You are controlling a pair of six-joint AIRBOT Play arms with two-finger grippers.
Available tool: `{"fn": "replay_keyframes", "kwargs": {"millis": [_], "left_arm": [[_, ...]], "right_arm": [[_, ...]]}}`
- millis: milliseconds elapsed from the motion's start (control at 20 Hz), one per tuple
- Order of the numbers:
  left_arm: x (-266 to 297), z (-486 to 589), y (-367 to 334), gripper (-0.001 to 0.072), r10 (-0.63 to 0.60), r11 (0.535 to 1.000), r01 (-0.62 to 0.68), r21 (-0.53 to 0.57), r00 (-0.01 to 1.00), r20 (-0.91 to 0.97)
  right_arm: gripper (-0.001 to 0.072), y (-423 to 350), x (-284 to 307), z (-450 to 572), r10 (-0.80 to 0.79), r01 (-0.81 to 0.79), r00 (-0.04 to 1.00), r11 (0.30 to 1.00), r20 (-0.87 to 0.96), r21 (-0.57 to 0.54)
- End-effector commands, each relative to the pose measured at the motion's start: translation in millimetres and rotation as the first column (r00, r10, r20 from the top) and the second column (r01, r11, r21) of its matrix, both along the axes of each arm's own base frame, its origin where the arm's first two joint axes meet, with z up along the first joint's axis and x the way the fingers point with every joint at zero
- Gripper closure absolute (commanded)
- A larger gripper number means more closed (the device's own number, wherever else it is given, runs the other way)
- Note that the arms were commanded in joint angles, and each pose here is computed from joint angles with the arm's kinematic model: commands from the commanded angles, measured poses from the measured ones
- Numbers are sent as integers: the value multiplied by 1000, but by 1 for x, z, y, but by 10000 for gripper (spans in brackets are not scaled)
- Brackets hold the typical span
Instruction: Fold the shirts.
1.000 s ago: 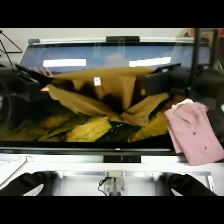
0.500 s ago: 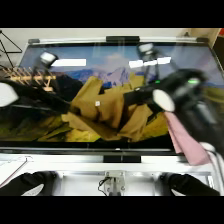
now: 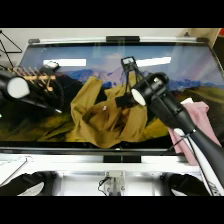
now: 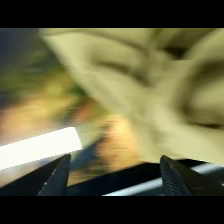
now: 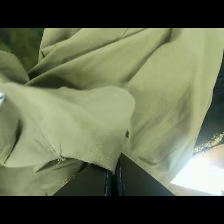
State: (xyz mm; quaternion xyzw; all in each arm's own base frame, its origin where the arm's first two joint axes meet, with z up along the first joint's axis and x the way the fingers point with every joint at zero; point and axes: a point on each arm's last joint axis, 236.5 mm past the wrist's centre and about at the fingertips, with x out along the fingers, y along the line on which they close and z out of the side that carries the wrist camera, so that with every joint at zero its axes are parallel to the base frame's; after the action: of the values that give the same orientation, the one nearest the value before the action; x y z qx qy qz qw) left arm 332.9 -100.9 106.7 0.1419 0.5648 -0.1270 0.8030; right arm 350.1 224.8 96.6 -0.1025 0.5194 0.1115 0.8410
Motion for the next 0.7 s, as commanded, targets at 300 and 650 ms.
{"fn": "replay_keyframes", "kwargs": {"millis": [300, 650], "left_arm": [[13, 27, 333, 35, 719, 694, -709, -125, 674, 166], [-33, -66, 443, 36, 778, 629, -777, -29, 627, 42]], "right_arm": [[650, 5, -10, -7, 11, -11, 999, 1000, -52, 11], [650, 1, -15, -9, 6, -7, 997, 1000, -72, -6]]}}
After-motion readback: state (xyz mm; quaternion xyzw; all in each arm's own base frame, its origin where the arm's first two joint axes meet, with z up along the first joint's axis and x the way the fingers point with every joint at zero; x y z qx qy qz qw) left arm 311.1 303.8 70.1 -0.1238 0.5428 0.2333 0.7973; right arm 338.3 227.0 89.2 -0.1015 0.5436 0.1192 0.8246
